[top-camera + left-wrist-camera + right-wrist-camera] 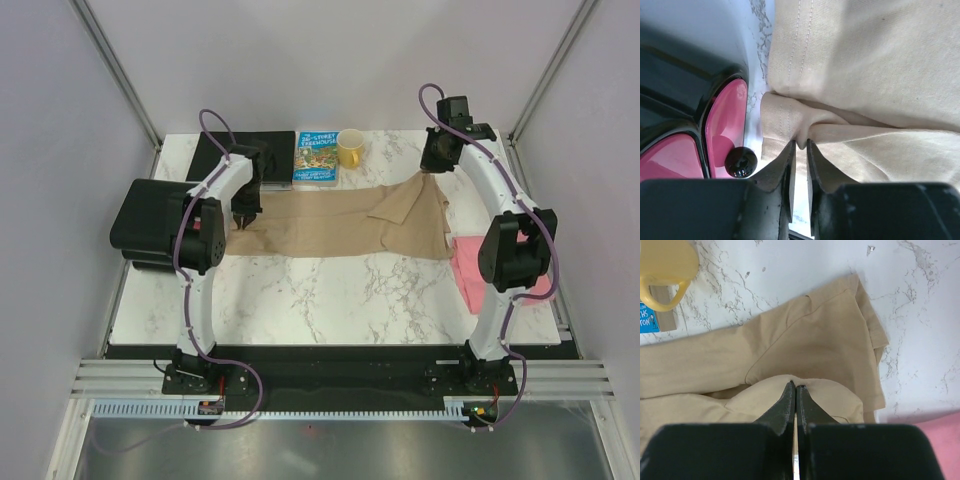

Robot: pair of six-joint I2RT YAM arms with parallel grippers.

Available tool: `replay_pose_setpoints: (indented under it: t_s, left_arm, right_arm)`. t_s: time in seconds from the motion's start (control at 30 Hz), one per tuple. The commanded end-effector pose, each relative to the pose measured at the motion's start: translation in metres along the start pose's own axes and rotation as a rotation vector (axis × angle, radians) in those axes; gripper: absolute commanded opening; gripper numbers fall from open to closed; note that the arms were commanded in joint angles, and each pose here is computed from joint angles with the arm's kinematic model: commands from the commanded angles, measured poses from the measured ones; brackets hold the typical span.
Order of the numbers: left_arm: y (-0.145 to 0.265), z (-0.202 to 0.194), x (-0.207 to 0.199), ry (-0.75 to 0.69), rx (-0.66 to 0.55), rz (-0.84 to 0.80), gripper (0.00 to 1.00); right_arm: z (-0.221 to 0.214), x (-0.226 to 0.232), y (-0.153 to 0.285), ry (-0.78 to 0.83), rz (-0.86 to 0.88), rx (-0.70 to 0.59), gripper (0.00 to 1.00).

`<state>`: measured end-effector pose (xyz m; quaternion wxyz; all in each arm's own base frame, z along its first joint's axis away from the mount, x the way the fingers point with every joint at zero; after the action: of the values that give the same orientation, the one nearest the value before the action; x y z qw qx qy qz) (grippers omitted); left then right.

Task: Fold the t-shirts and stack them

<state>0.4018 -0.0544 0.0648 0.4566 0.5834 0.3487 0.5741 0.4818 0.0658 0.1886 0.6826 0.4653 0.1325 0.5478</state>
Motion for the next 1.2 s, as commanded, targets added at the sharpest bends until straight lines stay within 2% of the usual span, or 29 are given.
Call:
replay_pose_setpoints:
  t_s: [0.0, 0.17, 0.23, 0.37, 0.4, 0.47, 0.57, 0.73, 0.87, 1.07, 1.17]
  left_arm:
    - [0.006, 0.006, 0.008, 0.006, -0.020, 0.028, 0.24]
    - [0.022, 0.008, 0.013, 0.034, -0.060, 0.029, 0.25]
    - [0.030, 0.008, 0.015, 0.040, -0.079, 0.029, 0.26]
    - [0.048, 0.007, 0.017, 0.042, -0.127, 0.029, 0.26]
    - [0.053, 0.007, 0.019, 0.047, -0.138, 0.027, 0.26]
    - [0.055, 0.003, 0.020, 0.047, -0.139, 0.033, 0.26]
    - [0.061, -0.001, 0.023, 0.056, -0.153, 0.044, 0.26]
    - [0.070, -0.002, 0.026, 0.068, -0.179, 0.037, 0.27]
    - [0.075, -0.006, 0.017, 0.047, -0.194, -0.018, 0.26]
    - [0.065, -0.026, -0.014, -0.032, -0.159, -0.143, 0.27]
    - [0.054, -0.029, -0.023, -0.053, -0.122, -0.153, 0.26]
  right_arm:
    - [0.015, 0.012, -0.002, -0.005, 0.060, -0.043, 0.00]
    - [0.017, 0.014, -0.008, -0.001, 0.063, -0.050, 0.00]
    - [0.019, 0.015, -0.009, 0.001, 0.063, -0.054, 0.06]
    - [0.018, 0.014, -0.022, -0.006, 0.051, -0.053, 0.09]
    - [0.019, 0.015, -0.025, -0.013, 0.055, -0.054, 0.15]
    - [0.016, 0.017, -0.034, -0.020, 0.059, -0.036, 0.16]
    - [0.011, 0.016, -0.047, -0.030, 0.052, -0.012, 0.30]
    - [0.010, 0.009, -0.059, -0.015, 0.010, -0.014, 0.41]
    - [0.017, 0.011, -0.043, 0.000, 0.013, -0.032, 0.39]
    - [-0.017, 0.008, -0.017, 0.029, 0.030, 0.049, 0.33]
    - [-0.042, 0.004, -0.009, 0.067, 0.006, 0.108, 0.34]
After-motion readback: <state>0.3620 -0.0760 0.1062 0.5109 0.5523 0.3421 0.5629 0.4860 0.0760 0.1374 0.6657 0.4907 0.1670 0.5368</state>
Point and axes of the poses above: each gripper's point midway between its finger pads, its own y axis back along the fingers, its own x axis along the line the jaws close on, z = x × y, the point moved 2 cm from there along y, back along the fingers, and after that the axes turned 15 degrees about -y, right-handed, at the moved point
